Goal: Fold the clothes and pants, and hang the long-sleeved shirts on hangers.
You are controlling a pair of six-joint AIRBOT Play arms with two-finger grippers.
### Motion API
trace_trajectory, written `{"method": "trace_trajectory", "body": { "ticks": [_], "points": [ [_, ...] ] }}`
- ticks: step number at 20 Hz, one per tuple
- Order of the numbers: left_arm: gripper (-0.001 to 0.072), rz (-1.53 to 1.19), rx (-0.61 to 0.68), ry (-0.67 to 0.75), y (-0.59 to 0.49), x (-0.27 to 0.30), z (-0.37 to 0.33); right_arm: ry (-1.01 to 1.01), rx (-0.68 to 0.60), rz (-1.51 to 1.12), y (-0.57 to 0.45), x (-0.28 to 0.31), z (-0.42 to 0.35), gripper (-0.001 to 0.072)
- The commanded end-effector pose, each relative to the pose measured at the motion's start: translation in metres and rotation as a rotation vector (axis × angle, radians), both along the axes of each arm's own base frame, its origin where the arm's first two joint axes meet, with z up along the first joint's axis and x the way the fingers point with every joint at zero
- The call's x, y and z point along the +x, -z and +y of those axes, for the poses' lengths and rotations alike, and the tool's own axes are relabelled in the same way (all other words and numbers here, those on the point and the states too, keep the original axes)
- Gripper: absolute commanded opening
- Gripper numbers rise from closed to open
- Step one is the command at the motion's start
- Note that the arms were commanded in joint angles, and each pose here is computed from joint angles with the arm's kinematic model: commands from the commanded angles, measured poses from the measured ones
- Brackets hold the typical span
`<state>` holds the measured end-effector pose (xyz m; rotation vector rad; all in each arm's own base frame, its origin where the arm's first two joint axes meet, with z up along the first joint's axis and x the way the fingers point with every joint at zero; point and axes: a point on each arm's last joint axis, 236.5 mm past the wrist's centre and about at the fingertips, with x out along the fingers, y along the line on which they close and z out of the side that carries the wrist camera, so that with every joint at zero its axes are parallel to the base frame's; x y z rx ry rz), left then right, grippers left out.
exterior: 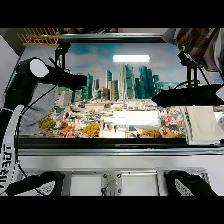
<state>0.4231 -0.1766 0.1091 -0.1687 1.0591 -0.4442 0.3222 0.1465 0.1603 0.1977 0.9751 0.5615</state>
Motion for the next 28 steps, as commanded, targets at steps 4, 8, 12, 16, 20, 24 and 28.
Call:
{"method": "trace_trajectory", "body": {
  "ticks": [4, 8, 12, 16, 20, 24, 28],
  "points": [
    [0.0010, 0.000, 0.001, 0.001, 0.000, 0.000, 0.000, 0.000, 0.000, 0.001, 0.000, 0.000, 0.000, 0.0022],
    [0.0010, -0.032, -0.019, -0.011, -0.005, 0.007, -0.003, 0.000, 0.000, 0.001, 0.000, 0.000, 0.000, 0.0022],
    [0.0704, -0.152, 0.094, -0.112, -0.022, 0.041, 0.059, 0.000, 0.000, 0.002, 0.001, 0.000, 0.000, 0.0022],
    [0.0695, -0.124, 0.216, -0.561, -0.014, 0.053, 0.242, 0.000, 0.000, 0.001, 0.000, 0.000, 0.000, 0.0022],
    [0.0695, -0.074, 0.155, -0.948, 0.044, 0.018, 0.374, 0.000, 0.000, 0.002, 0.000, 0.000, 0.000, 0.0022],
    [0.0696, 0.016, 0.158, -1.071, 0.113, -0.007, 0.426, 0.000, 0.000, 0.002, 0.001, 0.000, 0.000, 0.0022],
    [0.0695, 0.083, 0.155, -1.076, 0.169, 0.000, 0.433, 0.000, 0.000, 0.002, 0.001, 0.000, 0.000, 0.0022]
  ]
}}
